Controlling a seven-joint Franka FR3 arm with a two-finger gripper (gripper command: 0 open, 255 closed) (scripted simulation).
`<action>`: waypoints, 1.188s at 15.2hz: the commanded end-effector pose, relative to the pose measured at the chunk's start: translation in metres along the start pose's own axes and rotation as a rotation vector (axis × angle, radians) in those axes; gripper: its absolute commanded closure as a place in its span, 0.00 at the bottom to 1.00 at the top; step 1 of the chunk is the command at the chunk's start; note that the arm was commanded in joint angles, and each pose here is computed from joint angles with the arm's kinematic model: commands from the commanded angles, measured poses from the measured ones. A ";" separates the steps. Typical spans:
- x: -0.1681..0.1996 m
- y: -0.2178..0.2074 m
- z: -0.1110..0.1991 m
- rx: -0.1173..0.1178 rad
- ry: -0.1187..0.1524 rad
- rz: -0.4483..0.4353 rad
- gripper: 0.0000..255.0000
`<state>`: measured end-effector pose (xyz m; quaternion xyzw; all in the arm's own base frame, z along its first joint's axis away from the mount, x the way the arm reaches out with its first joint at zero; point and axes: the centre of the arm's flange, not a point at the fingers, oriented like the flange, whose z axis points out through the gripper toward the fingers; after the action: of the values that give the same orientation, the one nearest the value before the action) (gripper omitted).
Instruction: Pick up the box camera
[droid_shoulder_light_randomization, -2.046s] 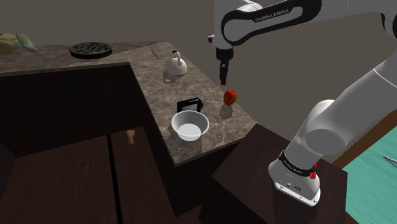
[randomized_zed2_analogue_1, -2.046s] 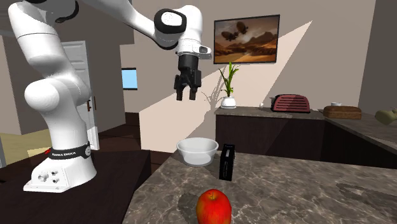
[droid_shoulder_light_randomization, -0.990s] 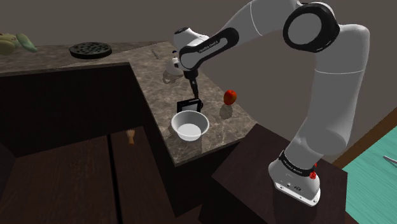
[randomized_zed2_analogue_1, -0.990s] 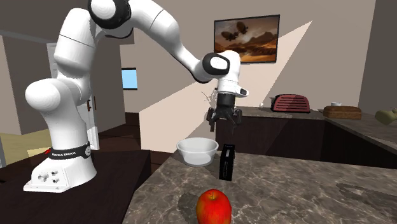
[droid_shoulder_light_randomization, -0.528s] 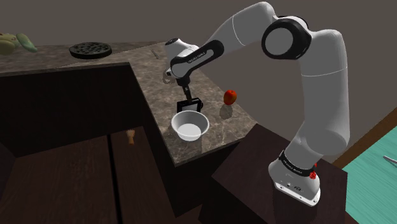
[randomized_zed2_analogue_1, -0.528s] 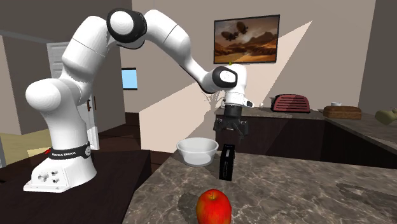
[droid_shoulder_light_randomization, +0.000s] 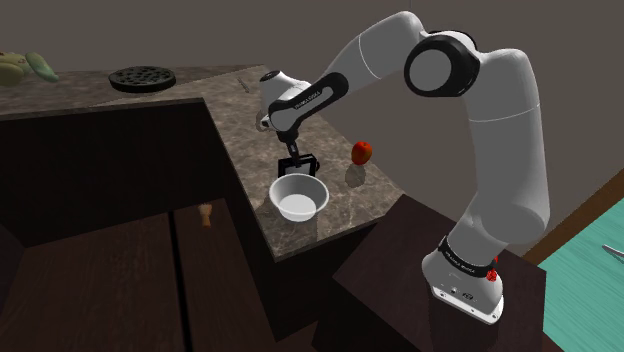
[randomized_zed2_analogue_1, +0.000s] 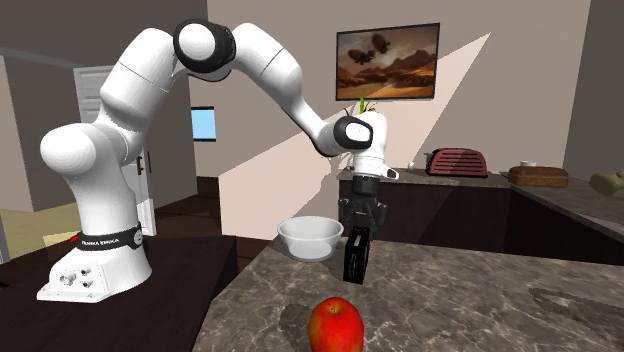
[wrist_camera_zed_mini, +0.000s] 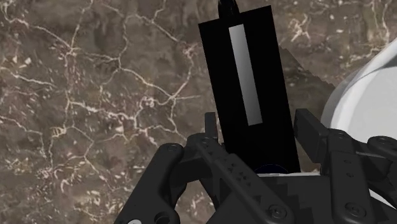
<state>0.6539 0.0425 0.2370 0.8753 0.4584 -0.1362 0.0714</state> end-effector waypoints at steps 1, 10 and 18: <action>0.000 0.000 0.001 0.001 -0.001 0.000 1.00; -0.003 0.000 -0.009 0.001 -0.001 0.000 1.00; -0.016 0.000 -0.050 0.001 -0.001 0.000 1.00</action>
<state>0.6536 0.0430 0.2835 0.8753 0.4582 -0.1371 0.0709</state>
